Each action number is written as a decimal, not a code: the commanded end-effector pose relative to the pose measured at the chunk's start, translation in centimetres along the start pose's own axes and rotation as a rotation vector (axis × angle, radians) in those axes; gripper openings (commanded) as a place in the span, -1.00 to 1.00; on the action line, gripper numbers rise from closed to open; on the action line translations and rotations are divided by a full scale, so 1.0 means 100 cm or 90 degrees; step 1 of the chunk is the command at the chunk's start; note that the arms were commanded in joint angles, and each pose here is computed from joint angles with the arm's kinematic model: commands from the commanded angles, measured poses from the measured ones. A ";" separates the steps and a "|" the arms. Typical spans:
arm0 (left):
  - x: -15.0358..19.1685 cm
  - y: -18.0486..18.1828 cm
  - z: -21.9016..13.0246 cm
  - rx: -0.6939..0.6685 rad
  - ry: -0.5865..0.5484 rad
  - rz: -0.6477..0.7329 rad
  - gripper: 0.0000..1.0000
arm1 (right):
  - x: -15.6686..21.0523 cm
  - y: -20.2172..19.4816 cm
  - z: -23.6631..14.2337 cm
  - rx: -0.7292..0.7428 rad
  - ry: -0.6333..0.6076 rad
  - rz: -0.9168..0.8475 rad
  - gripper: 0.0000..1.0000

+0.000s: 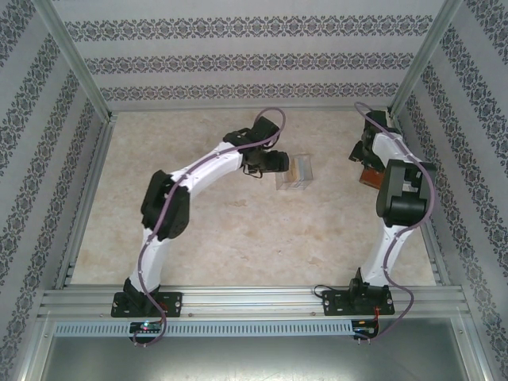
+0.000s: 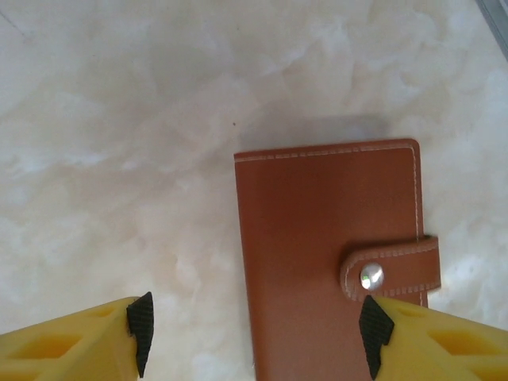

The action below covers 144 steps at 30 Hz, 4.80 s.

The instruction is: Put the credit cards into the card holder

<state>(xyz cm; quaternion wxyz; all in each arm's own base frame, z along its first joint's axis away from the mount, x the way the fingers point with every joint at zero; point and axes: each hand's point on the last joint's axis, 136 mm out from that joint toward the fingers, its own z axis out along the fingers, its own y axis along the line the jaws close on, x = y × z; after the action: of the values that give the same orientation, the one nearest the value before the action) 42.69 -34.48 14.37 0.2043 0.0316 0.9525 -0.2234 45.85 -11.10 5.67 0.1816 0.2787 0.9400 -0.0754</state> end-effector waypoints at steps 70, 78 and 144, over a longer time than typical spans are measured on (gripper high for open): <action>0.094 0.075 -0.099 0.005 -0.057 0.029 0.69 | 0.095 -0.024 0.000 -0.167 0.195 -0.025 0.62; 0.106 0.079 -0.087 0.009 -0.030 0.032 0.70 | 0.158 0.016 -0.029 -0.225 0.237 -0.076 0.50; 0.186 0.084 0.010 0.261 0.152 -0.129 -0.48 | 0.356 0.229 -0.127 -0.595 0.247 -0.065 -0.23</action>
<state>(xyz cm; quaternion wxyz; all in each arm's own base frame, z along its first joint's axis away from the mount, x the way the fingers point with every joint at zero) 27.65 -26.86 2.69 0.0627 -0.0145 0.9097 -0.4103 26.90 27.15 2.50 0.1063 0.1316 0.9158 0.3643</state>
